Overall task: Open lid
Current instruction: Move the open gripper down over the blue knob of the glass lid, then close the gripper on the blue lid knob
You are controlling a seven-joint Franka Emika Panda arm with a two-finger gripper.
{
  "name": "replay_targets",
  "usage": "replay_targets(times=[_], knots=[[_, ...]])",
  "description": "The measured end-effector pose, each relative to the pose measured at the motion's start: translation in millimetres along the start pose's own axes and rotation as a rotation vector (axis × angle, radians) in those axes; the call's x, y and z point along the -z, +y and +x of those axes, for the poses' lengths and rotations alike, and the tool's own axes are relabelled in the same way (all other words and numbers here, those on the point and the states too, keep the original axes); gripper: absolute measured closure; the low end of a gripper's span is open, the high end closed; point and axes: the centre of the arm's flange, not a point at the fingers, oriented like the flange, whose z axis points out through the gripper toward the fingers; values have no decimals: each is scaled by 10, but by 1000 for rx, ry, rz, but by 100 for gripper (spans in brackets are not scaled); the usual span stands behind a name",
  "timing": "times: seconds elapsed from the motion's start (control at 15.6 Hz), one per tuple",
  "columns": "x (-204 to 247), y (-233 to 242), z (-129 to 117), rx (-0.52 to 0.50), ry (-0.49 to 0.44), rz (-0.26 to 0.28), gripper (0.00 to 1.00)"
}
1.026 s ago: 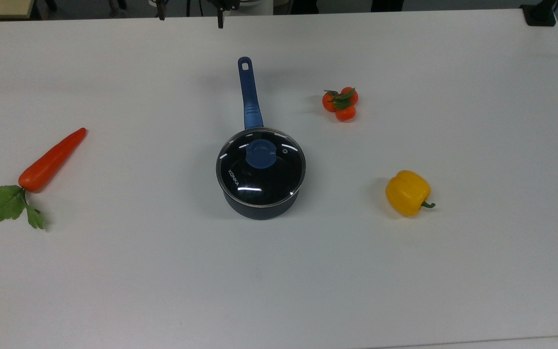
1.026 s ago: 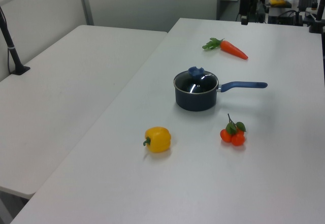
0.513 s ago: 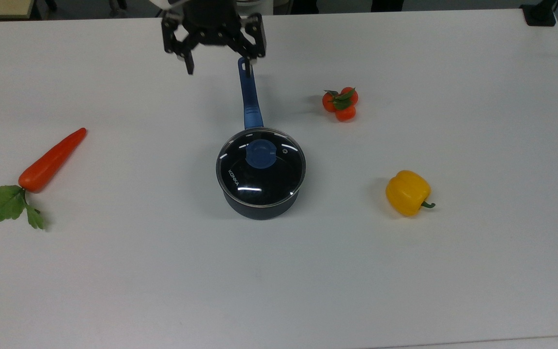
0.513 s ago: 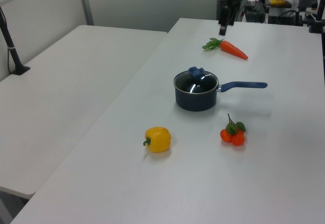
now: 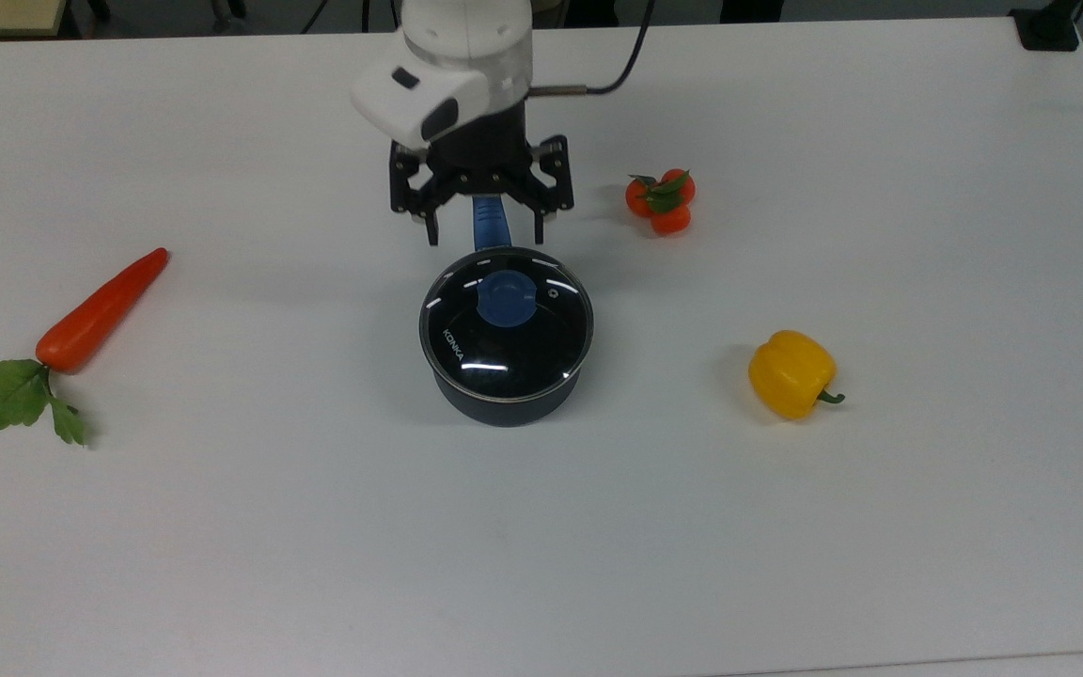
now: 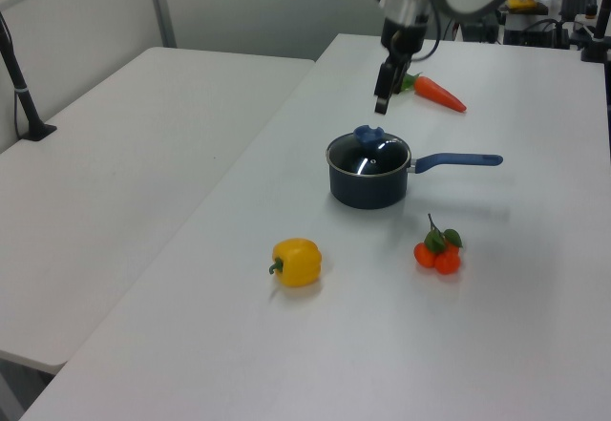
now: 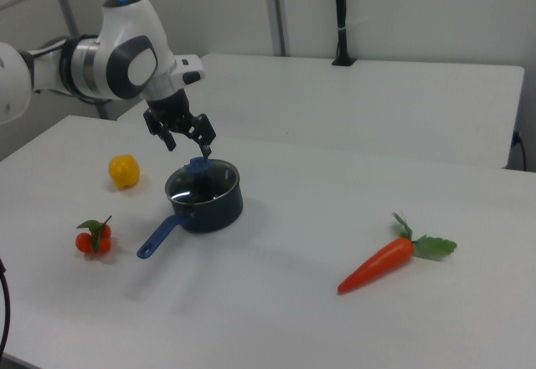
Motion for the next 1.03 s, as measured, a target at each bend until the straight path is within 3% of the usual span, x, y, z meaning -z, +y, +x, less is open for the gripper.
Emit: replay_targets(times=[0.32,1.03], knots=[[-505,-112,69,46,1,-32,0],[-588,-113,67,47,-10,-36,12]])
